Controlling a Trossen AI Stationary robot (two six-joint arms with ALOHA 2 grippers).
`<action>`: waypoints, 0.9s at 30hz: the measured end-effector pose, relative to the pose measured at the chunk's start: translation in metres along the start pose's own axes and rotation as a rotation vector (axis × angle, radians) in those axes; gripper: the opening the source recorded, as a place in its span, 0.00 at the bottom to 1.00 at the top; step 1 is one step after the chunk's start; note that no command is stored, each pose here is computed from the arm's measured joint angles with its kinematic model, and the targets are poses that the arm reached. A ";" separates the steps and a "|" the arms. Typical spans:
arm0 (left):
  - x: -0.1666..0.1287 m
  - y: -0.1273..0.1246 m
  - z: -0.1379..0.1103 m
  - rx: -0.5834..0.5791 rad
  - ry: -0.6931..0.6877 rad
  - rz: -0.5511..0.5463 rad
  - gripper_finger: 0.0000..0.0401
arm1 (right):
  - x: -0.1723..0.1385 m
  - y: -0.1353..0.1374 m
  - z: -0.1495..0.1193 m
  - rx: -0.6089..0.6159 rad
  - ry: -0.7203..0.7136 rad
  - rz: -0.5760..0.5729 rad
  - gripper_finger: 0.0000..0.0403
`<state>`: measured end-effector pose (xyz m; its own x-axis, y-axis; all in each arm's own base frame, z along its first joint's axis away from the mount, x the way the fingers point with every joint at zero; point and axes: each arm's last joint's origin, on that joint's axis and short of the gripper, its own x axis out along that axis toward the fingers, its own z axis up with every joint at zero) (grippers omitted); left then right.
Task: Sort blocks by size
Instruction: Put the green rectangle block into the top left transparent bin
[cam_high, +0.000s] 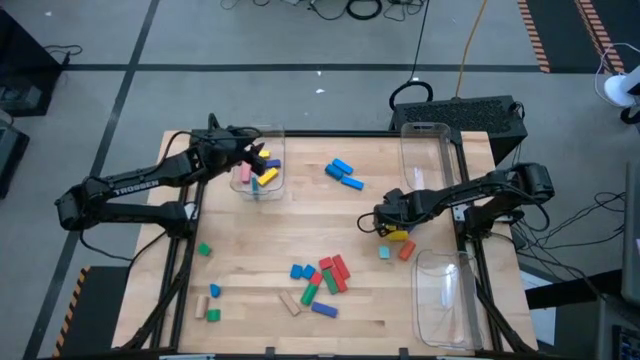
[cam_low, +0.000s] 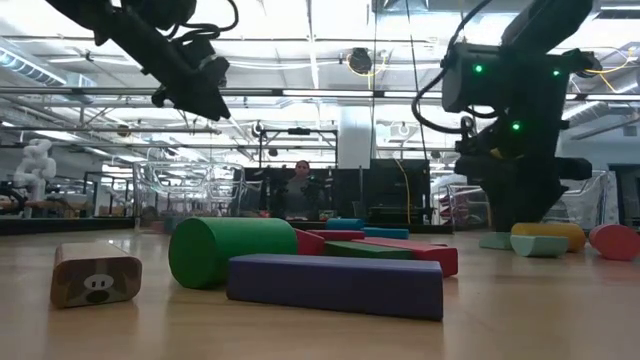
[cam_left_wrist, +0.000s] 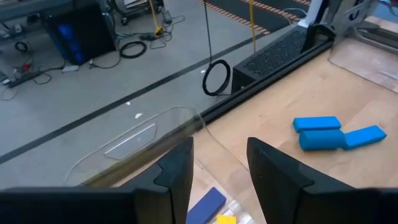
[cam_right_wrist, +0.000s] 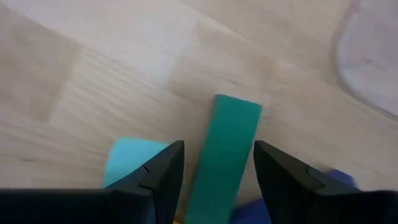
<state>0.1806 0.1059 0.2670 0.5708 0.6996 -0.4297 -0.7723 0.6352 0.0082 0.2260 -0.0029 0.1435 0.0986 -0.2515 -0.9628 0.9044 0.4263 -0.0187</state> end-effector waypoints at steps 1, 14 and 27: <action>0.000 0.000 0.000 0.001 0.001 -0.001 0.38 | 0.000 0.001 0.000 -0.009 -0.003 0.007 0.44; -0.003 -0.010 0.002 0.065 -0.021 -0.106 0.38 | 0.013 0.010 0.001 -0.140 -0.003 0.021 0.22; -0.010 -0.040 -0.001 0.376 -0.080 -0.472 0.38 | -0.028 0.061 0.030 -0.528 -0.446 0.144 0.20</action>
<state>0.2057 0.0731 0.2702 0.8582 0.3270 -0.3957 -0.2873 0.9448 0.1576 0.2907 0.0035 0.1775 0.4650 -0.4445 -0.7656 0.5581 0.8185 -0.1363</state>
